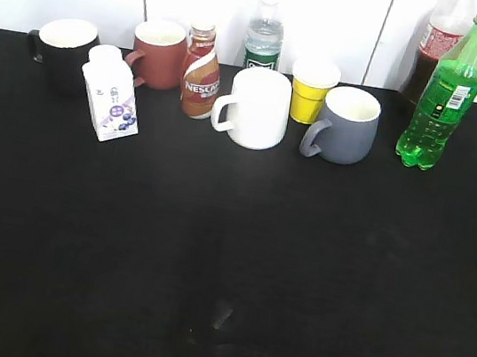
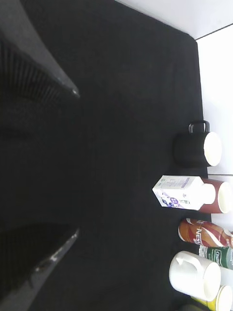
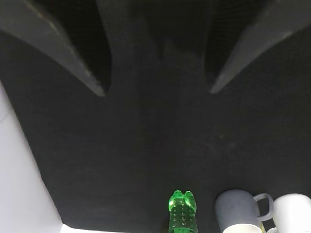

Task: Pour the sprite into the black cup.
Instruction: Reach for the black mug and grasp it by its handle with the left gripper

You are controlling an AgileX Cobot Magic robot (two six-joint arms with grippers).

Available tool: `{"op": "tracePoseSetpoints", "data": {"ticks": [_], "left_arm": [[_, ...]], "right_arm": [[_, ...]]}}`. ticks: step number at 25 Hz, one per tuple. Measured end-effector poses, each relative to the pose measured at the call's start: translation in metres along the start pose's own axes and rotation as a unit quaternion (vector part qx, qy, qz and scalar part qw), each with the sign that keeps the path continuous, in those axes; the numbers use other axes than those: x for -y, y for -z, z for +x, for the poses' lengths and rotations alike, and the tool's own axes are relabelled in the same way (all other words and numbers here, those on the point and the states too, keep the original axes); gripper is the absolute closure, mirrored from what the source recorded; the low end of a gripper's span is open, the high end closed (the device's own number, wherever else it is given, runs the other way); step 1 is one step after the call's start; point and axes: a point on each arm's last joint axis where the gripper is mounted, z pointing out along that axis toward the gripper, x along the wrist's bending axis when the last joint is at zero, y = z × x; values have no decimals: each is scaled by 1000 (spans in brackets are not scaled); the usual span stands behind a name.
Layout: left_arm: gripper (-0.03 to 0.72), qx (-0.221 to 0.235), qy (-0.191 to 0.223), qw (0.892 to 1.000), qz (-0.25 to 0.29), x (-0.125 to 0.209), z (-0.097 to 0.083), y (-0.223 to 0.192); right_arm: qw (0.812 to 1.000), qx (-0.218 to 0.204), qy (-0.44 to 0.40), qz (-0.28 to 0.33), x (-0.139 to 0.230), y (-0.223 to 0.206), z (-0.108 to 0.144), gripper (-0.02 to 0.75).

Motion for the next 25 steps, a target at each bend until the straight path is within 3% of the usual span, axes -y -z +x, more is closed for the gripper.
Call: {"op": "tracePoseSetpoints", "data": {"ticks": [10, 11, 12, 14, 15, 19, 22, 25], "left_arm": [[112, -1, 0, 1000, -1, 0, 0, 0], [127, -3, -1, 1000, -24, -6, 0, 3], [134, -11, -1, 996, -91, -19, 2, 8], [138, -39, -11, 973, -226, -44, 7, 11], [138, -50, -12, 962, -269, -58, 11, -7], [138, -55, 17, 959, -276, -79, 21, -77], [155, -68, 21, 969, -237, -87, 29, -144], [159, -75, 19, 982, -171, -67, 35, -220]], "right_arm": [[1000, 0, 0, 0, 0, 0, 0, 279], [1000, 0, 0, 0, 0, 0, 0, 279], [1000, 0, 0, 0, 0, 0, 0, 279], [1000, 0, 0, 0, 0, 0, 0, 279], [1000, 0, 0, 0, 0, 0, 0, 279], [1000, 0, 0, 0, 0, 0, 0, 279], [1000, 0, 0, 0, 0, 0, 0, 279], [1000, 0, 0, 0, 0, 0, 0, 279]]}}
